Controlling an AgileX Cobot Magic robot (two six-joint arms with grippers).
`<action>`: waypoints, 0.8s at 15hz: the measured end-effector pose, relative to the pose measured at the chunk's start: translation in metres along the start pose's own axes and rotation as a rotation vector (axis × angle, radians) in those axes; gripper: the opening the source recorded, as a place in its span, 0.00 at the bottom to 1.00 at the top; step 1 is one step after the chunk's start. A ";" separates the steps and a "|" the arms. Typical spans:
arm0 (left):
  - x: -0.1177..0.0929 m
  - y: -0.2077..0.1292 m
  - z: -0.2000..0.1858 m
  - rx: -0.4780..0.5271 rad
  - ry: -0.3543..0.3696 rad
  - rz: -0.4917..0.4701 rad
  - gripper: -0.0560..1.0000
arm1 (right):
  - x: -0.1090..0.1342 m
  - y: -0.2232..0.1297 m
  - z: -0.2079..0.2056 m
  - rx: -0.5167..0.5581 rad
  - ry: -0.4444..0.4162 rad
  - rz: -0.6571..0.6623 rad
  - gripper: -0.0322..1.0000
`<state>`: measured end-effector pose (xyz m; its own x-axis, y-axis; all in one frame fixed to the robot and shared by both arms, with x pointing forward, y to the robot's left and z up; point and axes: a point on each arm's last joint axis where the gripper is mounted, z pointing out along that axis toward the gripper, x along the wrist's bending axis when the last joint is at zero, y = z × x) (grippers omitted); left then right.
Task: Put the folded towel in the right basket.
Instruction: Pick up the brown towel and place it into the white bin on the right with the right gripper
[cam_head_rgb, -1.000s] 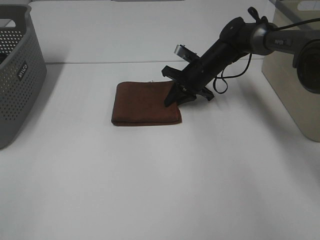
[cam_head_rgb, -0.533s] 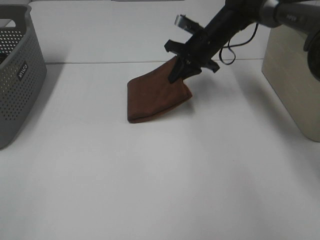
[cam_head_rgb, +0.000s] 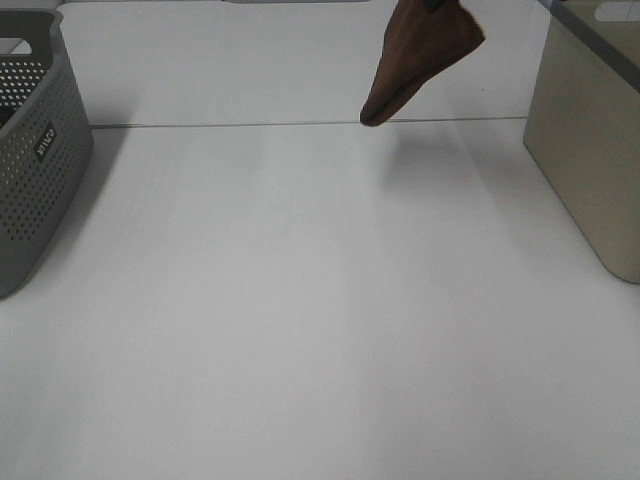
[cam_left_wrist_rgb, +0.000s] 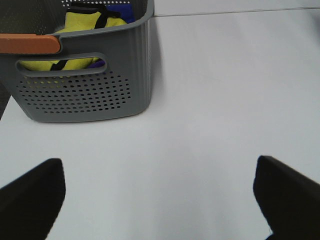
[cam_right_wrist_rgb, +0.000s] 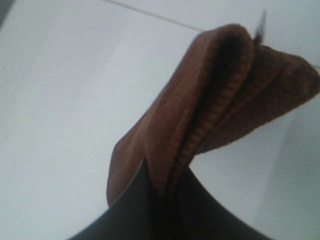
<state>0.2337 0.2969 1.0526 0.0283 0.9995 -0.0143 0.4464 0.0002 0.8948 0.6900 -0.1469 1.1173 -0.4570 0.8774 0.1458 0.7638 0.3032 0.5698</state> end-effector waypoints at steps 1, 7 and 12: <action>0.000 0.000 0.000 0.000 0.000 0.000 0.97 | 0.000 0.002 -0.020 -0.030 -0.051 -0.019 0.09; 0.000 0.000 0.000 0.000 0.000 0.000 0.97 | -0.069 -0.006 -0.127 -0.197 -0.252 0.114 0.09; 0.000 0.000 0.000 0.000 0.000 0.000 0.97 | -0.149 -0.034 -0.162 -0.217 -0.394 0.298 0.09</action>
<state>0.2337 0.2969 1.0526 0.0283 0.9995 -0.0143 0.4464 0.0002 0.8948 0.6586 -0.3479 1.2072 0.0020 0.9994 0.0359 0.7036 -0.0270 0.7101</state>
